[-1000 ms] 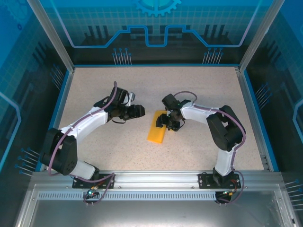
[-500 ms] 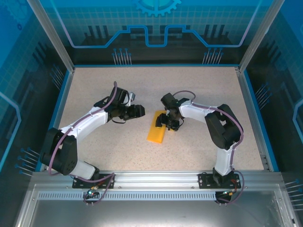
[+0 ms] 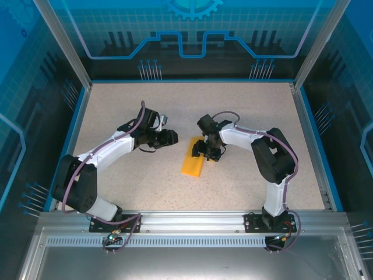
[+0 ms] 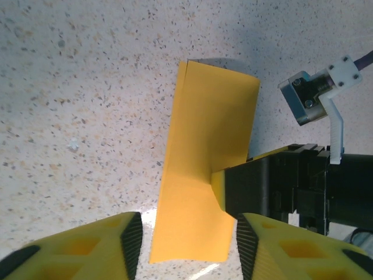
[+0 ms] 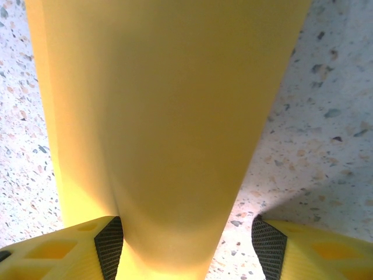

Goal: Fold a paper plane with a square sheet of paper (pick it up from the middle)
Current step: Fold the square sheet of paper in half at the center of the table.

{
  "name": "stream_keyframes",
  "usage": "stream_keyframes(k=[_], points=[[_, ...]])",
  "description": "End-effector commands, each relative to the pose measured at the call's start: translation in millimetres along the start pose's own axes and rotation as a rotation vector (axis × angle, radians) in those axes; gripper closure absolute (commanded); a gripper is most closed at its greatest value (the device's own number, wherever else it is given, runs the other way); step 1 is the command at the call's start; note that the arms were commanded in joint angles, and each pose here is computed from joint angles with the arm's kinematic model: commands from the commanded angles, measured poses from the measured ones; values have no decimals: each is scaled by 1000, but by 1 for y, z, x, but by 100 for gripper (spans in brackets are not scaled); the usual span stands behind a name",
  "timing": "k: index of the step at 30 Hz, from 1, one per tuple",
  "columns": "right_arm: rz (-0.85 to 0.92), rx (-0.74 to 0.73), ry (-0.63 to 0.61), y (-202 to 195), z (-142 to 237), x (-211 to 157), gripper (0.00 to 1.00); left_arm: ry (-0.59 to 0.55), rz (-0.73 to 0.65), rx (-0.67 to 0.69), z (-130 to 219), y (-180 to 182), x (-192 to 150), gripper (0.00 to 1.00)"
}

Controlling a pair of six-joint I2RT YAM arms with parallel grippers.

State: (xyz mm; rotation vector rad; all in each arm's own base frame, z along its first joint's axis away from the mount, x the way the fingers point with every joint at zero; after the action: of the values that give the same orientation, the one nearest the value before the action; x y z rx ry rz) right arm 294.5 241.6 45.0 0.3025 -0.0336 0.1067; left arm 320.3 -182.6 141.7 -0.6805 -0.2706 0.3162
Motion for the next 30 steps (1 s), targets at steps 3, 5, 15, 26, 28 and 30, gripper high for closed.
stream_keyframes(k=[3, 5, 15, 26, 28, 30], points=[[17, -121, 95, -22, -31, -20, 34, 72, 68, -63, -12, 1, 0, 68], [16, -127, 103, -24, -32, -21, 34, 94, 90, -83, -16, -1, 1, 75], [19, -146, 130, -27, -39, -22, 33, 113, 128, -83, -26, 0, 5, 82], [15, -142, 120, -26, -39, -18, 32, 101, 119, -87, -23, 2, 6, 82], [17, -139, 121, -24, -40, -17, 32, 101, 118, -88, -23, 1, 7, 82], [20, -148, 133, -25, -41, -17, 32, 106, 117, -89, -24, 1, 7, 82]])
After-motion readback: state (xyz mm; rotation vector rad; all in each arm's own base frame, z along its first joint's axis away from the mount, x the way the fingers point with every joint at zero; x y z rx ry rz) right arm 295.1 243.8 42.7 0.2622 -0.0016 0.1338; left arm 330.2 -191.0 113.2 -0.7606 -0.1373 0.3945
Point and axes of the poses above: each hand's point on the last joint's axis, 136 mm out from that joint toward the fingers, its own z axis back along the fingers, its own y axis along the line the jaws close on, x = y × z, the point moved 3 cm from there along z, back along the fingers, and after that the axes turned 13 degrees about z, right-handed, at the moved point
